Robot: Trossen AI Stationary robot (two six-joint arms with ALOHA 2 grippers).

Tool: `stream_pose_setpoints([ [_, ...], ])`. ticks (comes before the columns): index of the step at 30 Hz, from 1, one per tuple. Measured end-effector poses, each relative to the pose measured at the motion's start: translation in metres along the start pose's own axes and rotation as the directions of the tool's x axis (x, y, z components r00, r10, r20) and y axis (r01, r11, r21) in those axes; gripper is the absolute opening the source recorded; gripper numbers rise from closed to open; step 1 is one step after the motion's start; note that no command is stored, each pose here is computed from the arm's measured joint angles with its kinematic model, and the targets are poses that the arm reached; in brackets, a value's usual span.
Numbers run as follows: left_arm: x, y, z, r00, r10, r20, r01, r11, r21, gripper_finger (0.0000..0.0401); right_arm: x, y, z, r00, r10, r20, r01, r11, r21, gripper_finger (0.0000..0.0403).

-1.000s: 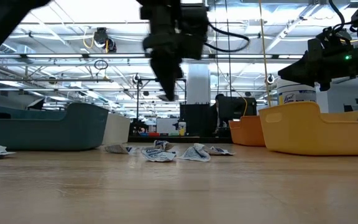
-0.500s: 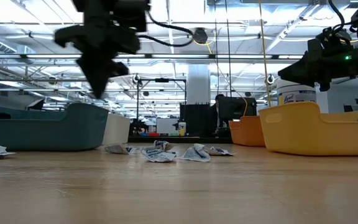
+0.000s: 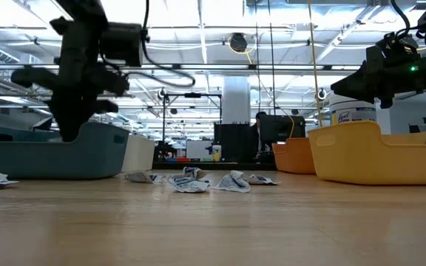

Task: Pick & Place First Aid Supplies
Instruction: Put the alcohol pad into the blue bin

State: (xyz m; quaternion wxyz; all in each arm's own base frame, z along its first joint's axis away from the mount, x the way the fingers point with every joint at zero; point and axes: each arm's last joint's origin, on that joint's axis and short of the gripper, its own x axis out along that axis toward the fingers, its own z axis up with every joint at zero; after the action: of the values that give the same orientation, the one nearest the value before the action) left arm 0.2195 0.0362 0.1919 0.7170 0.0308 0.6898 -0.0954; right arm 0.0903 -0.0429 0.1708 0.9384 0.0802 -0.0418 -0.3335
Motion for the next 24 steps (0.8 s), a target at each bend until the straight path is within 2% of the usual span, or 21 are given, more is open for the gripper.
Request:
stream_pose_setpoints([
  [9,0.028,0.003,-0.004,0.998,0.055,0.018,-0.055,0.999,-0.001,0.0000,0.000,0.000,0.000,1.000,0.000,0.000,0.000,1.000,0.000,0.0116],
  [12,0.028,0.005,-0.005,0.998,0.059,0.018,-0.057,0.995,-0.079,0.0012,0.000,0.000,0.000,1.000,0.000,0.000,0.000,1.000,0.000,0.0116],
  [15,0.027,0.008,-0.006,0.997,0.075,0.011,-0.072,0.984,-0.160,0.0046,0.000,0.000,0.000,1.000,0.000,0.000,0.000,1.000,0.000,0.0116],
  [24,0.006,0.008,0.001,0.998,0.068,0.000,-0.067,0.987,-0.148,0.0201,0.000,0.000,0.000,1.000,0.000,0.000,0.000,1.000,0.000,0.0116],
])
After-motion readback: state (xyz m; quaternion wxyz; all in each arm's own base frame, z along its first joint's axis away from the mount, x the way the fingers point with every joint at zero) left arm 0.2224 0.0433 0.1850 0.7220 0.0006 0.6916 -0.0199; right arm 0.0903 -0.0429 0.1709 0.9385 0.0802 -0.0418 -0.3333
